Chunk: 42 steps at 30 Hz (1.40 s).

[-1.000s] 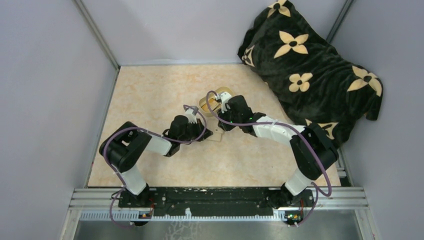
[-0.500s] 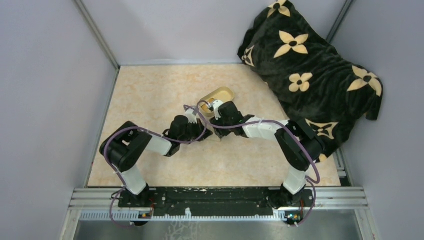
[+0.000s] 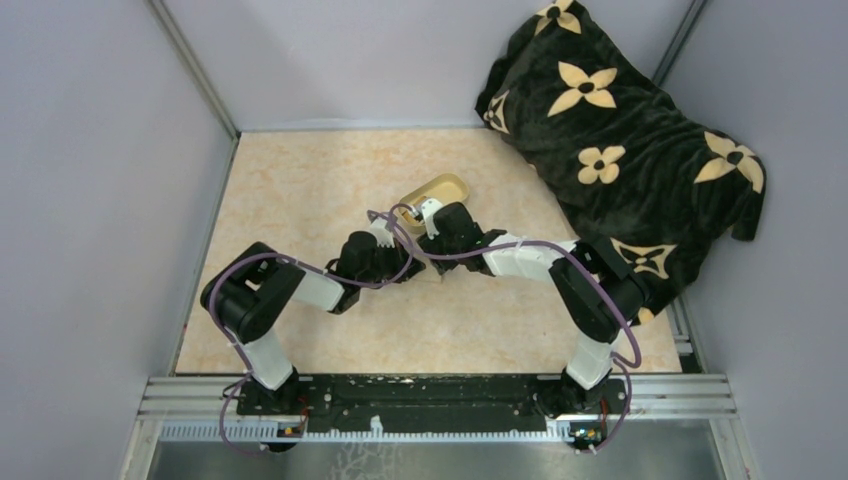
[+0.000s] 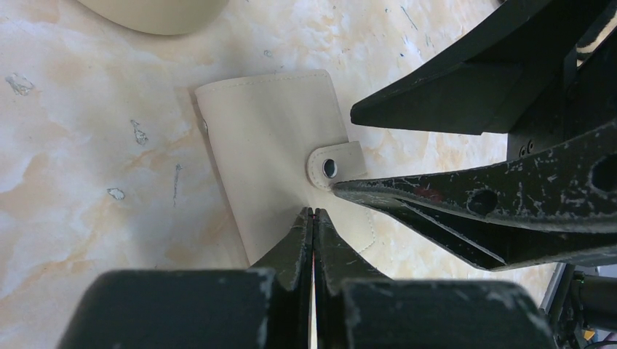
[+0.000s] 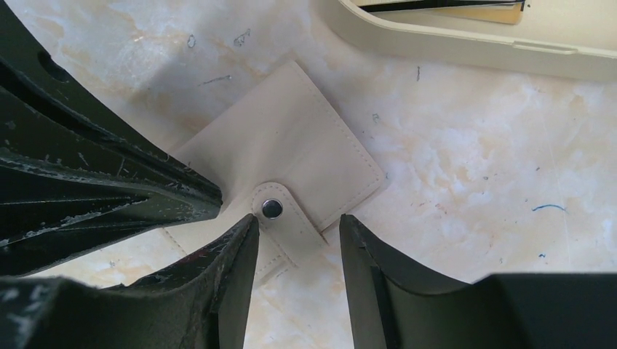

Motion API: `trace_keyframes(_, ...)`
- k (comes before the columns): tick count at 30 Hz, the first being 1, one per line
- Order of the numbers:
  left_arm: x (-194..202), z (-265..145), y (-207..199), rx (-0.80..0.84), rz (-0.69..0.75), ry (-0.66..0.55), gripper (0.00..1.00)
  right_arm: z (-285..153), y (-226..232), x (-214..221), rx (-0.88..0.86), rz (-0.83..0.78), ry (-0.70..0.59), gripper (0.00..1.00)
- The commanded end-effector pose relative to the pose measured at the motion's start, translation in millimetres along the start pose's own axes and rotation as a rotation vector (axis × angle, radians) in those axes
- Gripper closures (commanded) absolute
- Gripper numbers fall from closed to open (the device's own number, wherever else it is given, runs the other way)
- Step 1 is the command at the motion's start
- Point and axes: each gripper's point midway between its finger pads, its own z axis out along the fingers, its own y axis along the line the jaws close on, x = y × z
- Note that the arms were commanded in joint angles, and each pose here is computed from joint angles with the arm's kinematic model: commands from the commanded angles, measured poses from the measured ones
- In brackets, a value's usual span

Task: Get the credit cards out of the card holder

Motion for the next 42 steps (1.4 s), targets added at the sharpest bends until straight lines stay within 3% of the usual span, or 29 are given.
trace_keyframes(1, 12.4, -2.3, 8.7, -0.013, 0.003, 0.033, 1.00, -2.2, 9.3, -35.0, -0.037, -0.032, -0.112, 0.54)
trace_keyframes(15, 11.9, -5.2, 9.8, -0.007, -0.006, 0.032, 1.00, 16.5, 23.5, 2.3, -0.112, -0.032, -0.006, 0.51)
trace_keyframes(22, 12.5, -4.7, 10.3, -0.007, -0.013, 0.035, 1.00, 17.3, 15.6, 13.5, -0.063, -0.016, 0.029, 0.78)
trace_keyframes(26, 12.0, -4.0, 10.2, -0.005, -0.014, 0.035, 1.00, 17.4, 11.6, 14.8, -0.035, -0.005, 0.032, 0.99)
trace_keyframes(33, 11.8, -4.2, 12.0, -0.011, -0.022, 0.033, 1.00, 14.8, 4.0, 12.8, 0.011, 0.049, 0.025, 1.00)
trace_keyframes(42, 12.4, -5.0, 26.0, -0.074, -0.069, 0.025, 1.00, -7.0, 6.0, -15.6, -0.114, 0.209, -0.097, 1.00)
